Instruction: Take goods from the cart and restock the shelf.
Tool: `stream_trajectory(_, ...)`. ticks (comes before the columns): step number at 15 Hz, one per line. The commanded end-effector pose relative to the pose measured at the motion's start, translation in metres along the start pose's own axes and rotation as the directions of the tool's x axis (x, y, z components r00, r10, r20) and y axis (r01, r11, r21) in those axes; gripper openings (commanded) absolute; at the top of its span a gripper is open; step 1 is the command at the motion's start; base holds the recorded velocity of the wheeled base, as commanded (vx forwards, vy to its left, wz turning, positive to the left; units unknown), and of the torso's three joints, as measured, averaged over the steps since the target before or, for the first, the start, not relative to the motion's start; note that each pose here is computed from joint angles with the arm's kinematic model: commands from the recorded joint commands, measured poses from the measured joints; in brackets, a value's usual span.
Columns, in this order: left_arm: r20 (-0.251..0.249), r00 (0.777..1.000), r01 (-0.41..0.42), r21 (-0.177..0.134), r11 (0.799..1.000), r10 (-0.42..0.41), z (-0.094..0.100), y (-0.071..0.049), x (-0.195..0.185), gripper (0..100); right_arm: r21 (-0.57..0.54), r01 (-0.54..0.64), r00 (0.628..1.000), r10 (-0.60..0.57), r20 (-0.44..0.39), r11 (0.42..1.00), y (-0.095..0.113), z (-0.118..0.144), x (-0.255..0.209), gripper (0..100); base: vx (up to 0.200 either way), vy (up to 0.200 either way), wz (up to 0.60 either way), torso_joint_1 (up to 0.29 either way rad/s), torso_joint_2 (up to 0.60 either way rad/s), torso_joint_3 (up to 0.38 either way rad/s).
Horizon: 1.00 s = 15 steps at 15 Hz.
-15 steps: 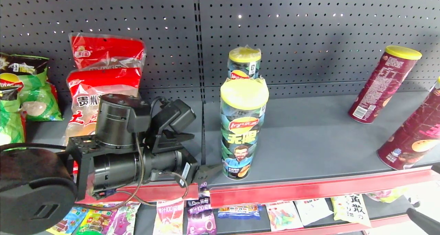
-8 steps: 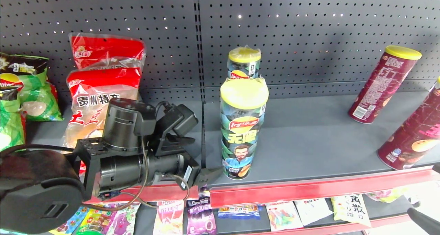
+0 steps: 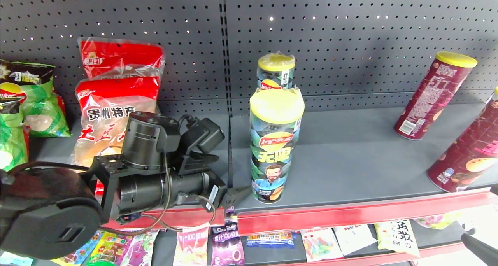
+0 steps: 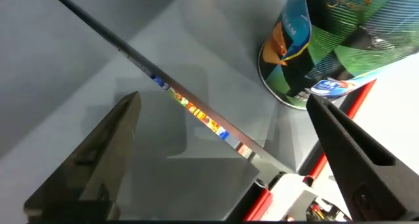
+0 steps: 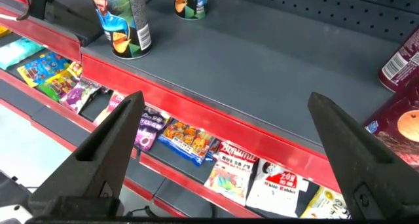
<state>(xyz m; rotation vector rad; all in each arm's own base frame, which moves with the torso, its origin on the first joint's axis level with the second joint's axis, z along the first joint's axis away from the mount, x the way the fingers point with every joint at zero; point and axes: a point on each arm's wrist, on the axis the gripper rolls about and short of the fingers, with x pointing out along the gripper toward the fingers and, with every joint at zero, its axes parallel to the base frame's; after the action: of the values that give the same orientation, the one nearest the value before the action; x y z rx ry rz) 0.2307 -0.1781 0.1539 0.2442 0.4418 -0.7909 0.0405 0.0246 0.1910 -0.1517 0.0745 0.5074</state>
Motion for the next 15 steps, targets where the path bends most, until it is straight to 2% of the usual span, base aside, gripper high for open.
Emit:
stream_trajectory(1,-0.004,1.0,-0.001,-0.002,1.0,0.001,-0.001,0.001,0.001,100,0.0,0.0,1.0,0.0,-0.003,1.0,0.0,0.0,0.001,100,0.0,0.0,0.0,0.0,0.0,0.0)
stream_trajectory(15,0.003,1.0,-0.01,-0.001,1.0,0.01,0.004,0.003,0.009,100,-0.001,0.001,1.0,-0.001,-0.006,1.0,0.0,0.0,0.001,100,0.0,0.0,0.0,0.0,0.0,0.0)
